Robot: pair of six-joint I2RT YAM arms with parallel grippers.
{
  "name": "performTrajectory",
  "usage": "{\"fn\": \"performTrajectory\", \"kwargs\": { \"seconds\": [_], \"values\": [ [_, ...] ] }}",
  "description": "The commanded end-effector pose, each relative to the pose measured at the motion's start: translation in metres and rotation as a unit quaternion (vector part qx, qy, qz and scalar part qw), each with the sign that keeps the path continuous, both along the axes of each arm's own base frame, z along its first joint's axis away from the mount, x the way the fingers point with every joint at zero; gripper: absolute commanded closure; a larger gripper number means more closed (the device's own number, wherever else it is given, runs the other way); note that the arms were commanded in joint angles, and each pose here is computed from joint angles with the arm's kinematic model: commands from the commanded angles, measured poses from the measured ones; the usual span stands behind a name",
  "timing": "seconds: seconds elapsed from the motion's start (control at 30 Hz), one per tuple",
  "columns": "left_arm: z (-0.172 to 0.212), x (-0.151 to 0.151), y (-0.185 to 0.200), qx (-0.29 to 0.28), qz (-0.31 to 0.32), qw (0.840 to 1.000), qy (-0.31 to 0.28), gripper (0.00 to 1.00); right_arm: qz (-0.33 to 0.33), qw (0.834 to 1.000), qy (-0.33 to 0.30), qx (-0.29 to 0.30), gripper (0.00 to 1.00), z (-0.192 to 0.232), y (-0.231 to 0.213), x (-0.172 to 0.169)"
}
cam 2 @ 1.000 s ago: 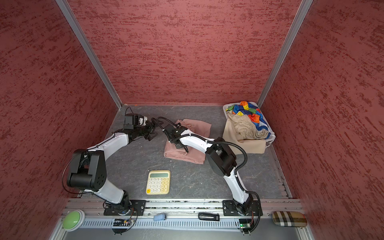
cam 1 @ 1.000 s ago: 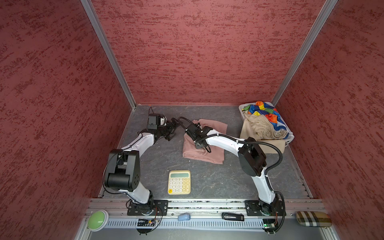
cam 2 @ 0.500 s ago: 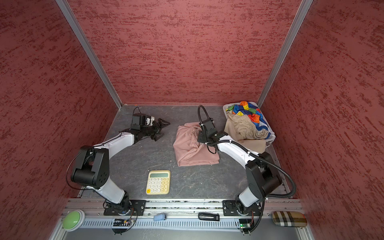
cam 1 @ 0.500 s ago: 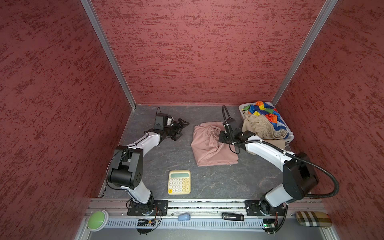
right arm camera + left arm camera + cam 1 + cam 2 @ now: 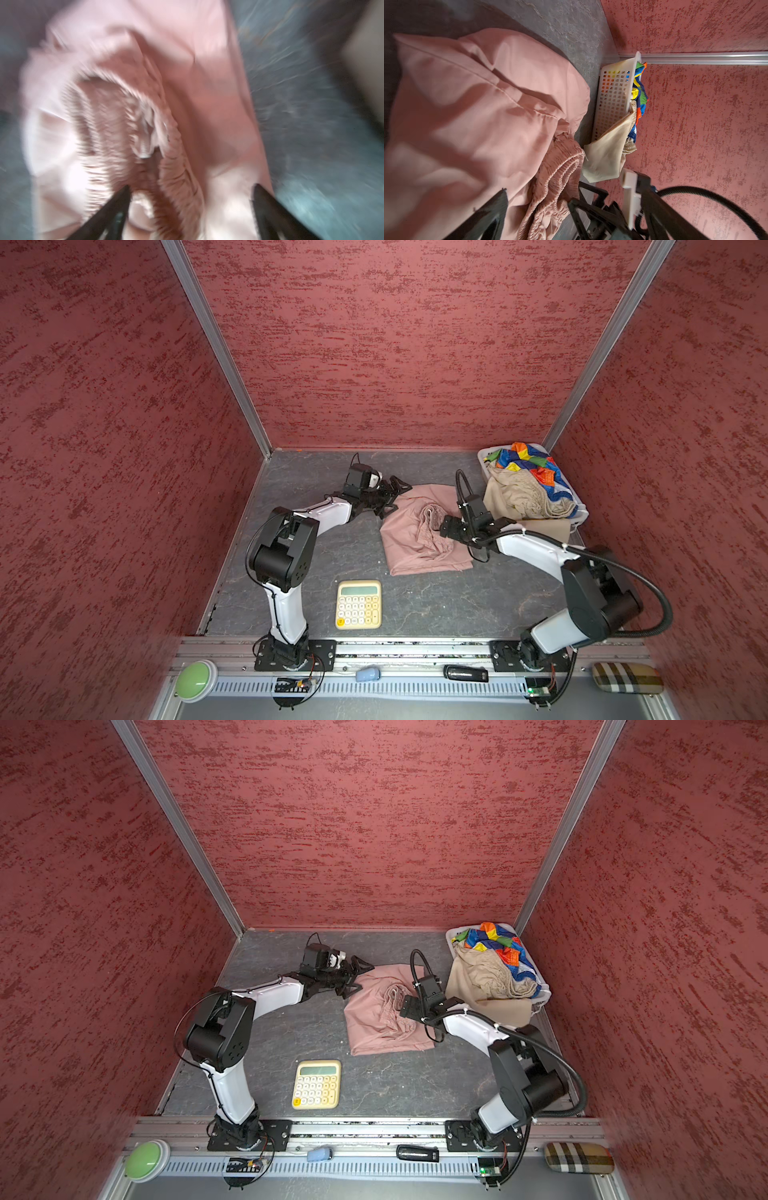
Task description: Fold and stack the shorts
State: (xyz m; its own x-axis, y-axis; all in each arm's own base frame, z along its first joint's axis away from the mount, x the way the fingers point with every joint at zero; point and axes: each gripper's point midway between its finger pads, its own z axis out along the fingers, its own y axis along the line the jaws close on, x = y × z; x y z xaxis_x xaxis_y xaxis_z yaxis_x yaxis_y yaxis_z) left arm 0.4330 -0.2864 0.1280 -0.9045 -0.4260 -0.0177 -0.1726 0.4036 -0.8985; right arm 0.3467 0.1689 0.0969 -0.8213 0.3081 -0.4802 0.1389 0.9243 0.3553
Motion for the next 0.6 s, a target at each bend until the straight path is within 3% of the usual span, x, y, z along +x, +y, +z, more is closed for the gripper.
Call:
{"fn": "performTrajectory", "kwargs": {
  "seconds": [0.0, 0.23, 0.57],
  "values": [
    [-0.001, 0.010, -0.013, -0.039, 0.004, 0.999, 0.009, 0.01, 0.005, 0.998, -0.044, -0.049, 0.01, 0.044, 0.008, 0.004],
    [-0.037, 0.028, 0.009, -0.041, 0.055, 0.997, 0.040, 0.01, 0.072, 0.986, -0.036, -0.145, 0.01, 0.011, 0.073, 0.004],
    [-0.089, 0.042, 0.027, -0.030, 0.081, 0.993, 0.078, 0.01, 0.059, 0.964, -0.023, -0.257, 0.01, -0.023, 0.058, 0.020]
  ]
}}
